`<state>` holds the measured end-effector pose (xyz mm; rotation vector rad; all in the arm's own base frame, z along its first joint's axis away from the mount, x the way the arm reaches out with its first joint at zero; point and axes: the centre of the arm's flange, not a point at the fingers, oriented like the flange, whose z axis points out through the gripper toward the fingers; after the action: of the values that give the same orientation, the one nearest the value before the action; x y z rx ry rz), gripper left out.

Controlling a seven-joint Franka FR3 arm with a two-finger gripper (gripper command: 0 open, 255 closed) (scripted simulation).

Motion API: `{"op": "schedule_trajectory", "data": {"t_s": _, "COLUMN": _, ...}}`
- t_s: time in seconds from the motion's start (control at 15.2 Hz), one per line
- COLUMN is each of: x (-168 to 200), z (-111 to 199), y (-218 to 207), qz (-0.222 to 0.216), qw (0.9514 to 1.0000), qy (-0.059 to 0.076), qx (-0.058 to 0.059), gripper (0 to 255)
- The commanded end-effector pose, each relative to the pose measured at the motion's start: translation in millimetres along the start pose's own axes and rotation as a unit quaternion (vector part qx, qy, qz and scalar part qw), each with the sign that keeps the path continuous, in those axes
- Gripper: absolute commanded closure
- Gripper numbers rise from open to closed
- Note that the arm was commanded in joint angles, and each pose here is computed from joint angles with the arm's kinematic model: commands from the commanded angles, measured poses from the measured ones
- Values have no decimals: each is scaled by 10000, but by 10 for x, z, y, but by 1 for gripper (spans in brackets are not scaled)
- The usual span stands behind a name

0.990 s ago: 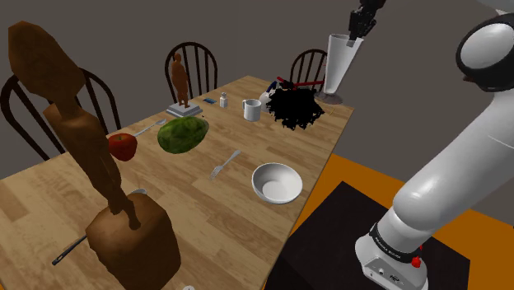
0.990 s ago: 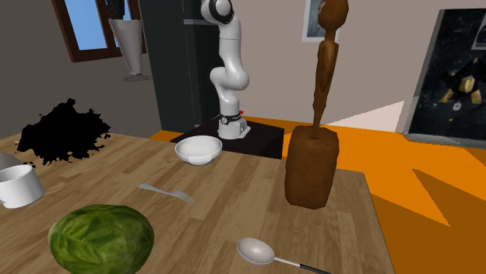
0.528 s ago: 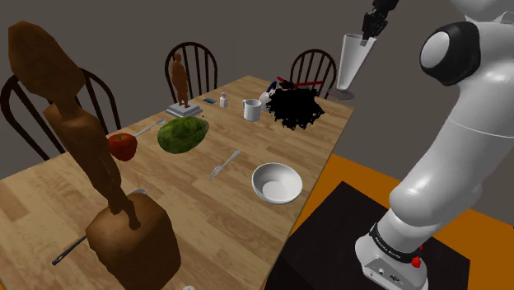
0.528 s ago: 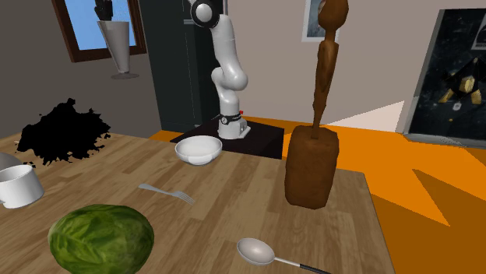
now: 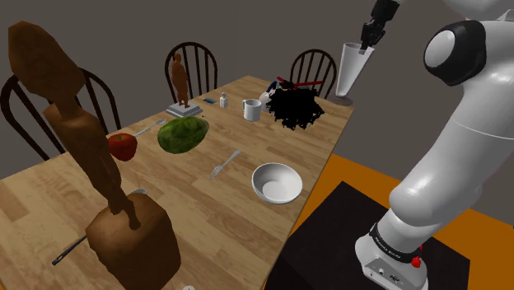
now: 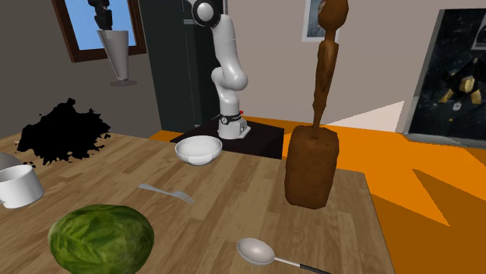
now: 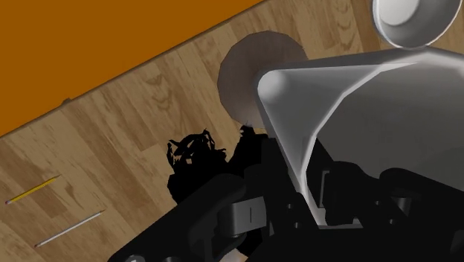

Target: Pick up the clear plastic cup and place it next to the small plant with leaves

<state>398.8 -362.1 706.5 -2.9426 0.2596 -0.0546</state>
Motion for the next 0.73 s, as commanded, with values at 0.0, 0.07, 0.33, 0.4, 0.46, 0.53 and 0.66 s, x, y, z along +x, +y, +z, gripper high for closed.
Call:
{"op": "schedule_trajectory", "data": {"t_s": 0.0, "x": 5, "z": 106, "y": 19, "qz": -3, "qw": 10000, "qy": 5, "qx": -3, "gripper": 255}}
{"op": "schedule_trajectory", "data": {"t_s": 0.07, "x": 4, "z": 158, "y": 28, "qz": -3, "qw": 10000, "qy": 5, "qx": -3, "gripper": 255}}
{"op": "schedule_trajectory", "data": {"t_s": 0.33, "x": 0, "z": 365, "y": 68, "qz": -3, "qw": 10000, "qy": 5, "qx": -3, "gripper": 255}}
{"op": "schedule_trajectory", "data": {"t_s": 0.4, "x": -1, "z": 417, "y": 78, "qz": -3, "qw": 10000, "qy": 5, "qx": -3, "gripper": 255}}
{"op": "schedule_trajectory", "data": {"t_s": 0.46, "x": -2, "z": 469, "y": 88, "qz": -3, "qw": 10000, "qy": 5, "qx": -3, "gripper": 255}}
{"op": "schedule_trajectory", "data": {"t_s": 0.53, "x": -3, "z": 521, "y": 98, "qz": -3, "qw": 10000, "qy": 5, "qx": -3, "gripper": 255}}
{"op": "schedule_trajectory", "data": {"t_s": 0.66, "x": -5, "z": 624, "y": 118, "qz": -3, "qw": 10000, "qy": 5, "qx": -3, "gripper": 255}}
